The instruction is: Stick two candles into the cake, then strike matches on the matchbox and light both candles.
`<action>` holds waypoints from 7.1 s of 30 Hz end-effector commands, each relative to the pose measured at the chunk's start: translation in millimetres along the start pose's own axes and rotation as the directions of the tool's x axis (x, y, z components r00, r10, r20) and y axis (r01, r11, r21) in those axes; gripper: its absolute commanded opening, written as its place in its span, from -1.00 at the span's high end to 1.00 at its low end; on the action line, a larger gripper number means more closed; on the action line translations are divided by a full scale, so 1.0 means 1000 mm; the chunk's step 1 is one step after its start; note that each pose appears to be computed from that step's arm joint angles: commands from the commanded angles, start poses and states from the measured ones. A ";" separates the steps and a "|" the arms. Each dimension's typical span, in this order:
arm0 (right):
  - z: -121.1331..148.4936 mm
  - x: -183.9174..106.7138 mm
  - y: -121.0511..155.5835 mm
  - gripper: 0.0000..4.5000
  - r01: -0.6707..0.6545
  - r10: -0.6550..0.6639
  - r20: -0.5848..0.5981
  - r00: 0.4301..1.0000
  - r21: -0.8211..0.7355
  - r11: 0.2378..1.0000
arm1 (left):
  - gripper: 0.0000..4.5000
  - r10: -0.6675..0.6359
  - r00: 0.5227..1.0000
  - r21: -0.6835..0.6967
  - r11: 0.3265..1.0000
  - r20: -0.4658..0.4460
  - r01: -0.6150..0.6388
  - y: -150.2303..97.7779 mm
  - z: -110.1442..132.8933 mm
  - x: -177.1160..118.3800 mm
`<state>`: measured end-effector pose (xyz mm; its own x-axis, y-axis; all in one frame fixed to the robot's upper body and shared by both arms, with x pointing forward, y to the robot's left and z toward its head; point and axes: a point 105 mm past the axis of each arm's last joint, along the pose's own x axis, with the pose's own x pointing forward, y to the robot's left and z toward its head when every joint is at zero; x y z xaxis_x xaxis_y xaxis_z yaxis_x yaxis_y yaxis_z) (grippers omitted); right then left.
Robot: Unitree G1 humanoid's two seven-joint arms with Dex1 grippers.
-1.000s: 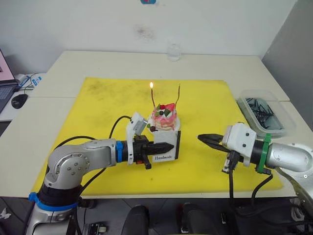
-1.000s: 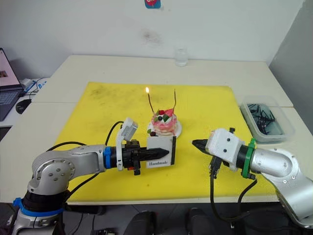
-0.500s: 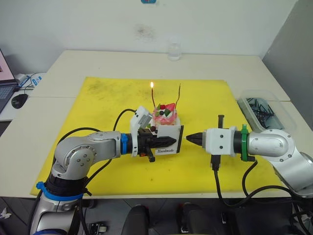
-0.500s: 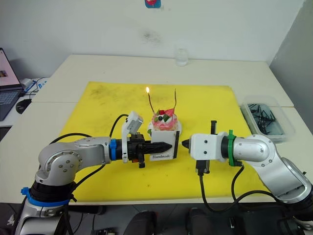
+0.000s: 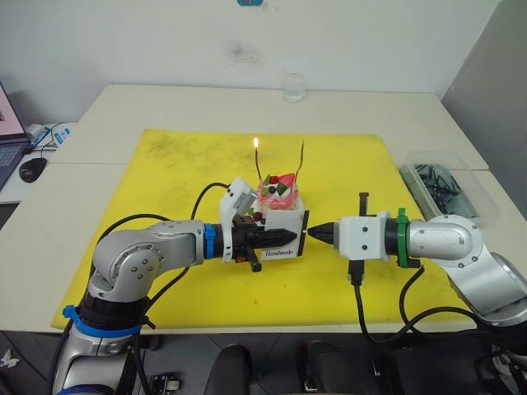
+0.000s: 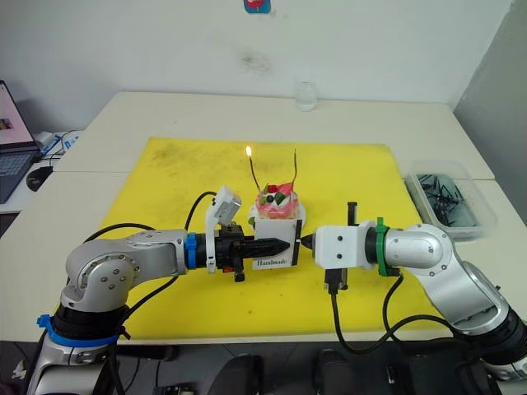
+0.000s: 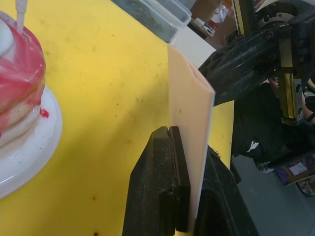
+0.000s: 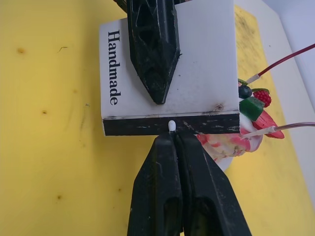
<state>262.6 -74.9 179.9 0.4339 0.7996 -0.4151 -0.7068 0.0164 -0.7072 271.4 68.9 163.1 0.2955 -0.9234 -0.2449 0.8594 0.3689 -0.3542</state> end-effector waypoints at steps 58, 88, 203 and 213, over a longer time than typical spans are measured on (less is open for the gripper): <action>0.008 -0.004 0.019 0.99 0.006 -0.004 -0.034 0.999 0.071 0.997 | 1.00 -0.012 1.000 -0.026 1.000 0.020 0.013 -0.016 0.002 -0.002; 0.004 0.001 0.020 0.99 -0.001 0.002 -0.035 0.999 0.048 0.999 | 1.00 -0.029 0.999 -0.038 0.999 0.040 0.031 -0.017 0.006 0.001; 0.008 -0.001 0.016 0.99 0.025 -0.023 -0.019 1.000 0.082 0.996 | 1.00 -0.042 0.999 -0.067 0.997 -0.027 0.041 -0.010 -0.011 -0.001; 0.006 0.003 0.016 0.99 0.022 -0.020 -0.027 0.999 0.078 0.997 | 1.00 -0.055 0.998 -0.067 0.996 -0.015 0.054 -0.012 -0.009 0.000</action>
<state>249.7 -71.0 165.0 0.4548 0.7776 -0.4342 -0.7627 0.0883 -0.6406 261.0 70.7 148.5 0.2587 -0.9246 -0.2795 0.8141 0.3645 -0.4521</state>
